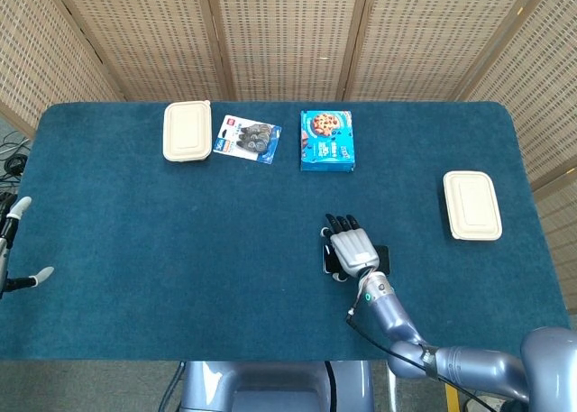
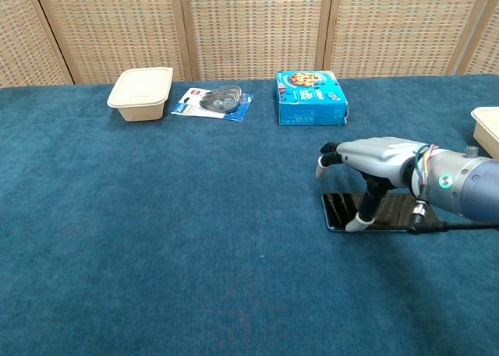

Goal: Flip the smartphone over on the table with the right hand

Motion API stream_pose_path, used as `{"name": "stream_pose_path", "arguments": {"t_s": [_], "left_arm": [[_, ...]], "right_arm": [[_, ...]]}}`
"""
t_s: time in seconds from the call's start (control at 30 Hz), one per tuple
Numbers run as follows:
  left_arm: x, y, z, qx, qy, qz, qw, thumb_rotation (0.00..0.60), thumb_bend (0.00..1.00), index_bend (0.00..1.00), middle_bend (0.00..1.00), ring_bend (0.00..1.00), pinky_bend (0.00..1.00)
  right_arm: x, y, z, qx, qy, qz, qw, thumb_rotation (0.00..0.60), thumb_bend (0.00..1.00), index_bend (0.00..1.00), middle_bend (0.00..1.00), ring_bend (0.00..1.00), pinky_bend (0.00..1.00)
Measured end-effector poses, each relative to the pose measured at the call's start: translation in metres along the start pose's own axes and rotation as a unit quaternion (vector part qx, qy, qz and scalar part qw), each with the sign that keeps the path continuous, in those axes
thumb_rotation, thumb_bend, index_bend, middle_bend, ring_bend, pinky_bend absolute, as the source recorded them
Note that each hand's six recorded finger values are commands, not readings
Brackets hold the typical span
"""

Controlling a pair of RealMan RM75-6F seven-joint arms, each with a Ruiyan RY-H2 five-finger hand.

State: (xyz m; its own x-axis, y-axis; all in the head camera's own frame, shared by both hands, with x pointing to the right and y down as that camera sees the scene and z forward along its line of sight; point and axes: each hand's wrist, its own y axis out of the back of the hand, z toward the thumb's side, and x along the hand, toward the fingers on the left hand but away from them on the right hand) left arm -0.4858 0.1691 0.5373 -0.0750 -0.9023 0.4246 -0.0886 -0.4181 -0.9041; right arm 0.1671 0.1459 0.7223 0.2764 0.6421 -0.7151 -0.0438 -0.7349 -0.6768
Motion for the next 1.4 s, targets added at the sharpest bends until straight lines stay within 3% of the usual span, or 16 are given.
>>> {"name": "stream_pose_path", "arguments": {"t_s": [0.6, 0.97, 1.4], "left_arm": [[0.001, 0.002, -0.003, -0.005, 0.004, -0.002, 1.0000, 0.600, 0.00, 0.00, 0.00, 0.00, 0.00], [0.001, 0.002, -0.005, -0.008, 0.004, -0.001, 1.0000, 0.600, 0.00, 0.00, 0.00, 0.00, 0.00], [0.000, 0.003, -0.005, -0.010, 0.003, -0.001, 0.9999, 0.600, 0.00, 0.00, 0.00, 0.00, 0.00]], "right_arm": [[-0.001, -0.008, -0.008, 0.021, -0.010, 0.012, 0.9997, 0.600, 0.19, 0.23, 0.00, 0.00, 0.00], [-0.004, -0.012, -0.011, 0.021, -0.013, 0.005, 0.9997, 0.600, 0.43, 0.51, 0.00, 0.00, 0.00], [0.002, -0.002, -0.009, -0.011, 0.001, -0.016, 0.9998, 0.600, 0.45, 0.53, 0.00, 0.00, 0.00]]}}
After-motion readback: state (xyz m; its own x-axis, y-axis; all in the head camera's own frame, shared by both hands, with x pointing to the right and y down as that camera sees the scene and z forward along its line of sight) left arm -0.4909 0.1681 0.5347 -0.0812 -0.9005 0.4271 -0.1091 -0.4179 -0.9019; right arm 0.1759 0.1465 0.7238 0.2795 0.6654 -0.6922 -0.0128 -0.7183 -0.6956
